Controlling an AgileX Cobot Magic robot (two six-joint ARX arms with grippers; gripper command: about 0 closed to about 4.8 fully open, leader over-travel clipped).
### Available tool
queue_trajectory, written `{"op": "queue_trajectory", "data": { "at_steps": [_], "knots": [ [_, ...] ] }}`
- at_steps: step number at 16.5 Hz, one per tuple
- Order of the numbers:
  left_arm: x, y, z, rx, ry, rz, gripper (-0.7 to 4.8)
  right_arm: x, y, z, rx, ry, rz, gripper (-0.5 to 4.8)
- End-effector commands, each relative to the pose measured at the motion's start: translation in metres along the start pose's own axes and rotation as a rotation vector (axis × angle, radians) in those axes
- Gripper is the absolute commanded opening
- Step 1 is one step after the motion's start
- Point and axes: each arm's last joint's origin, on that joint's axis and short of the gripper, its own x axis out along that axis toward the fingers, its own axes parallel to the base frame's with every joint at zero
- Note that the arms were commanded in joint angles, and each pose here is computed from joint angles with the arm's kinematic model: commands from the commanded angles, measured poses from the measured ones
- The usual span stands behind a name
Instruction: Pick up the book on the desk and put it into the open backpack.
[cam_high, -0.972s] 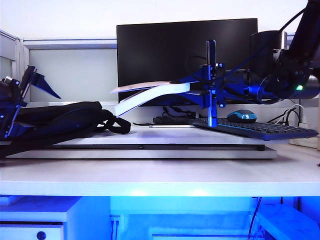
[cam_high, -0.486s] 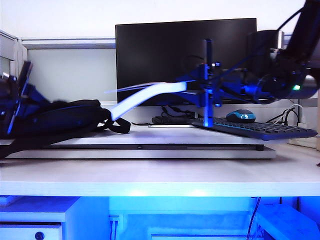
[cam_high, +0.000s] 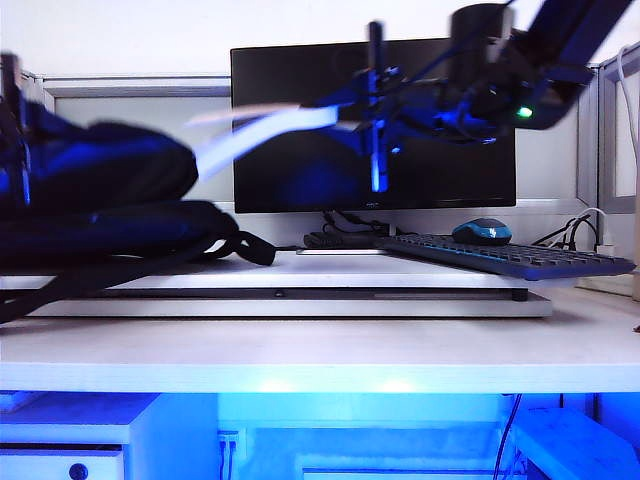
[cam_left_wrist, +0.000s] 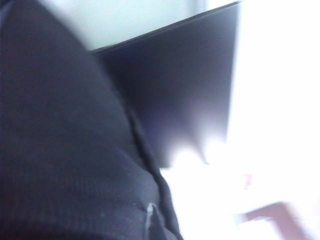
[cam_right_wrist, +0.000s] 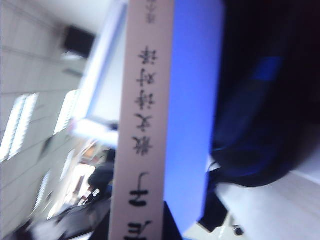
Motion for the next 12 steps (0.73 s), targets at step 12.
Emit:
{"op": "queue_trajectory", "data": {
  "at_steps": [12],
  "knots": [
    [-0.012,-0.044,0.012,0.029,0.081,-0.184,-0.06,0.100,-0.002,0.010,-0.054,-0.007,-0.020,-0.06]
  ]
}}
